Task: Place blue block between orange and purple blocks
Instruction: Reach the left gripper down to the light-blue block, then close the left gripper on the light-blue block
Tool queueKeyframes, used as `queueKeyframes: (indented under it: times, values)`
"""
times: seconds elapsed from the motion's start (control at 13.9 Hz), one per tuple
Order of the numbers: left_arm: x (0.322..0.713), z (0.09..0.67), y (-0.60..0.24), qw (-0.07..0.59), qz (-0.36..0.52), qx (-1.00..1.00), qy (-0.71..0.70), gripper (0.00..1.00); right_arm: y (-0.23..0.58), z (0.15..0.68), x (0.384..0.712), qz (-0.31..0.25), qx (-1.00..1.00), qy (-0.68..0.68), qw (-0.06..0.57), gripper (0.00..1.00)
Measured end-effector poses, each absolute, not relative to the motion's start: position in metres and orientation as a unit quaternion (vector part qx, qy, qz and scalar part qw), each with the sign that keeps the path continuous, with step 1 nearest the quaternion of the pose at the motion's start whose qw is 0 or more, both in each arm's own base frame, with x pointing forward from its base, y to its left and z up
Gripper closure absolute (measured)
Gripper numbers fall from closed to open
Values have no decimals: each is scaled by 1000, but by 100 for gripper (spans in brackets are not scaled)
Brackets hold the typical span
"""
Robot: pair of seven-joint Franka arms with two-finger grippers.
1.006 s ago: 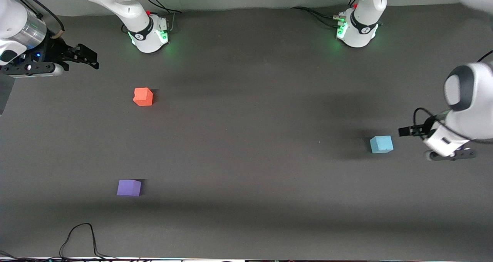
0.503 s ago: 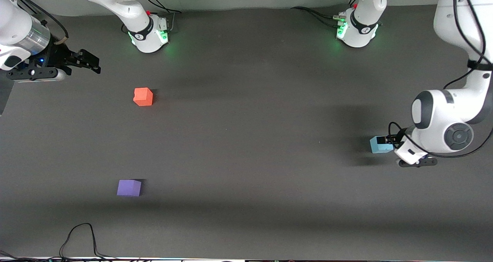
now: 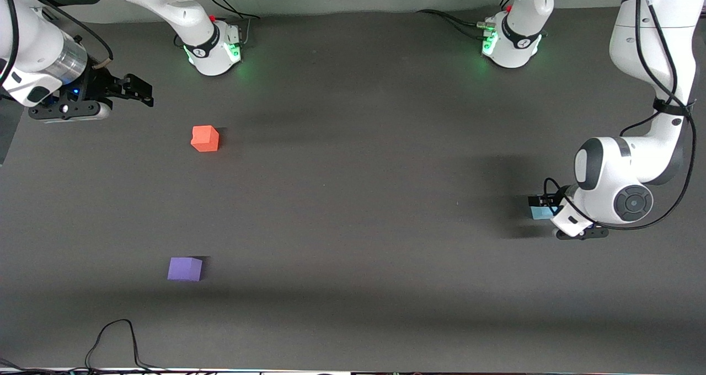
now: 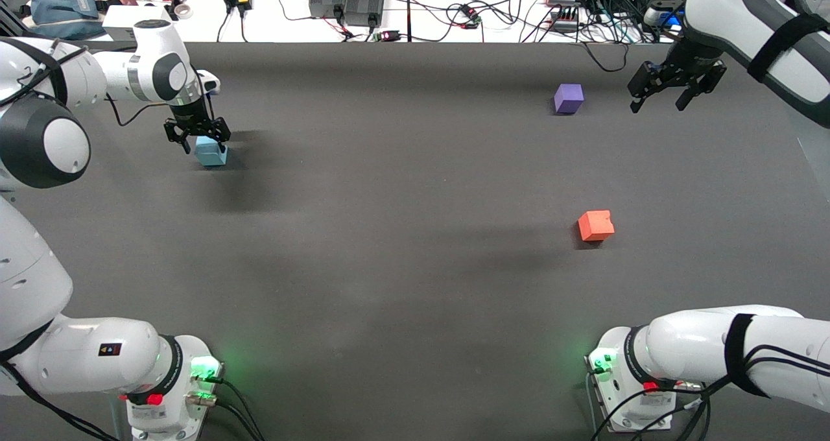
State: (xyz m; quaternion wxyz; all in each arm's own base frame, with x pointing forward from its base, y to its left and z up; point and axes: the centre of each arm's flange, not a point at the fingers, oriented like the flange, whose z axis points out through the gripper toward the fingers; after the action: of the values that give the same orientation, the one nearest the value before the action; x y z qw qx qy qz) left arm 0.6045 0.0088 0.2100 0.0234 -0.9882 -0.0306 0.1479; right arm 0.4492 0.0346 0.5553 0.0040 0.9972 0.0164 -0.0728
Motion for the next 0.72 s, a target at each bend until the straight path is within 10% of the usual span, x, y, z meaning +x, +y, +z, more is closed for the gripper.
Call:
queueKeyframes:
  times: [0.22, 0.5, 0.72]
  values:
    - [604, 210, 9, 24, 148, -988, -31, 4, 32, 568, 441, -64, 998, 15, 3, 0]
    - [605, 212, 9, 24, 147, -988, -32, 43, 41, 567, 441, -63, 998, 26, 3, 0]
    - [605, 212, 9, 24, 147, -988, -32, 45, 41, 569, 440, -62, 998, 27, 3, 0]
